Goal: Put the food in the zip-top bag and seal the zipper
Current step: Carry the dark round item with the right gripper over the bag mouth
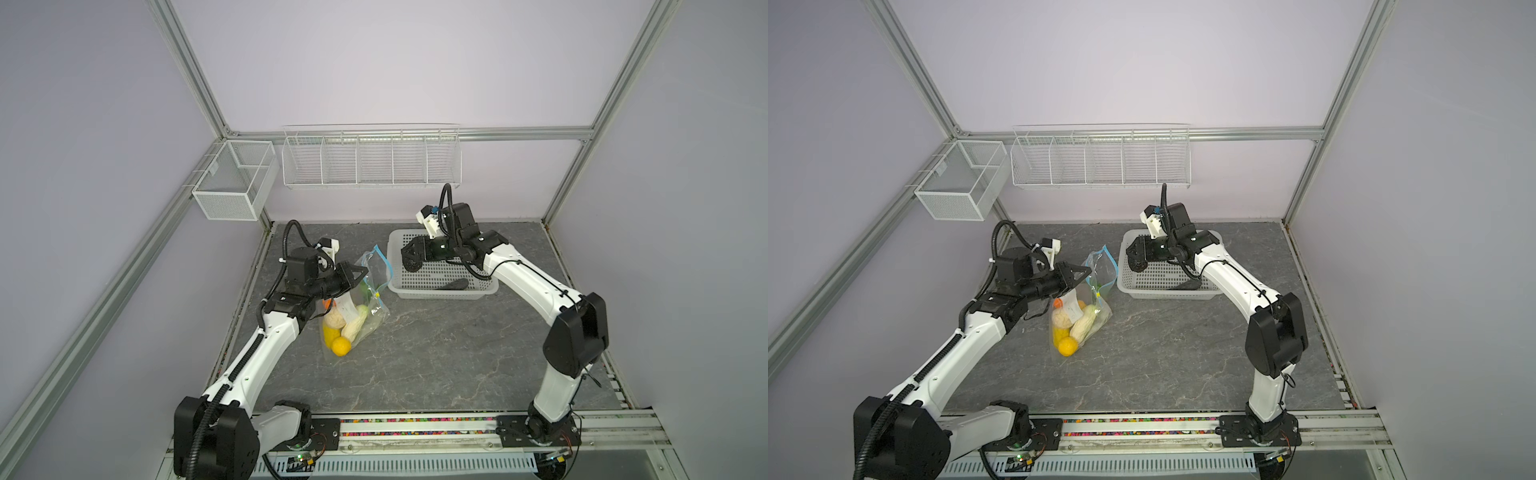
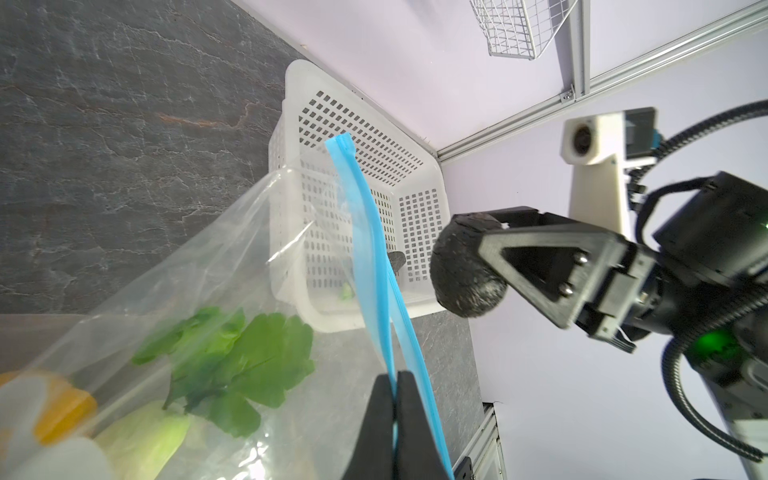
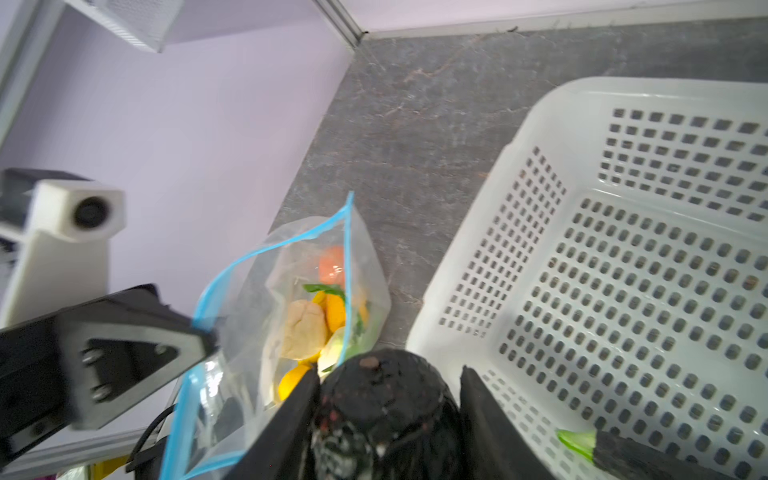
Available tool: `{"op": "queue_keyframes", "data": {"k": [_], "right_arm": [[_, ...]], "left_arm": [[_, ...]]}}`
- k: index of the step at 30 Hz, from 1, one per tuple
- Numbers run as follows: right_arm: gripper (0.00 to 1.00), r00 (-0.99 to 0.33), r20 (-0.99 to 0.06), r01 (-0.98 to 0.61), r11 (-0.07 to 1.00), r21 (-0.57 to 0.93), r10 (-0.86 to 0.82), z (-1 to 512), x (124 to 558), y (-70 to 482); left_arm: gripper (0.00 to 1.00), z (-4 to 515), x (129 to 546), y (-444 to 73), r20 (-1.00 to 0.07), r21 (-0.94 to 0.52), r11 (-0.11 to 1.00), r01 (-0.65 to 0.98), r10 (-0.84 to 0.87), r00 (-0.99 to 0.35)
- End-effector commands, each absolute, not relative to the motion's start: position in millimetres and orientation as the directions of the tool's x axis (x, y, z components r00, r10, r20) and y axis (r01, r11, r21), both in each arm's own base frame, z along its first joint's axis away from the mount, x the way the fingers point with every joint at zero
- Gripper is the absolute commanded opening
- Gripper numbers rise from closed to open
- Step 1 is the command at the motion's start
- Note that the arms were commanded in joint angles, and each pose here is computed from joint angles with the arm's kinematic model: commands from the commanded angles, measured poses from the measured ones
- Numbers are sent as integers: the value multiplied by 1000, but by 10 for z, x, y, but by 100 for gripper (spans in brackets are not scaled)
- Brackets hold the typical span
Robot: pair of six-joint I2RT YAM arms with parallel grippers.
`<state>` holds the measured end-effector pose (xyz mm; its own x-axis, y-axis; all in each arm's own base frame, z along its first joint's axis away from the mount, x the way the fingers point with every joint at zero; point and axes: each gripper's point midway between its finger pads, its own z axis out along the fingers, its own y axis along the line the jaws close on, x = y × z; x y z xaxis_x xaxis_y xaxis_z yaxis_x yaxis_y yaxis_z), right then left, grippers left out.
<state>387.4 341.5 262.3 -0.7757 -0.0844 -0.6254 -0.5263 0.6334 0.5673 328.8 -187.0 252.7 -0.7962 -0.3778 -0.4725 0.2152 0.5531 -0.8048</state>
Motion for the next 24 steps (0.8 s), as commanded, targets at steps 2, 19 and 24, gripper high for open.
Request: {"op": "queue_keyframes", "data": {"k": [2, 19, 24], "right_arm": [[45, -746, -659, -581, 575, 576, -95, 2828, 3710, 3619], [45, -695, -706, -666, 488, 564, -133, 3024, 3592, 4208], [45, -717, -682, -652, 487, 581, -146, 2864, 3596, 4304]], "left_arm": [[0, 2773, 3305, -1871, -514, -796, 547, 259, -386, -766], [0, 2892, 3274, -1872, -530, -796, 536, 282, -390, -753], [0, 2921, 3264, -1863, -533, -795, 535, 284, -395, -748]]}}
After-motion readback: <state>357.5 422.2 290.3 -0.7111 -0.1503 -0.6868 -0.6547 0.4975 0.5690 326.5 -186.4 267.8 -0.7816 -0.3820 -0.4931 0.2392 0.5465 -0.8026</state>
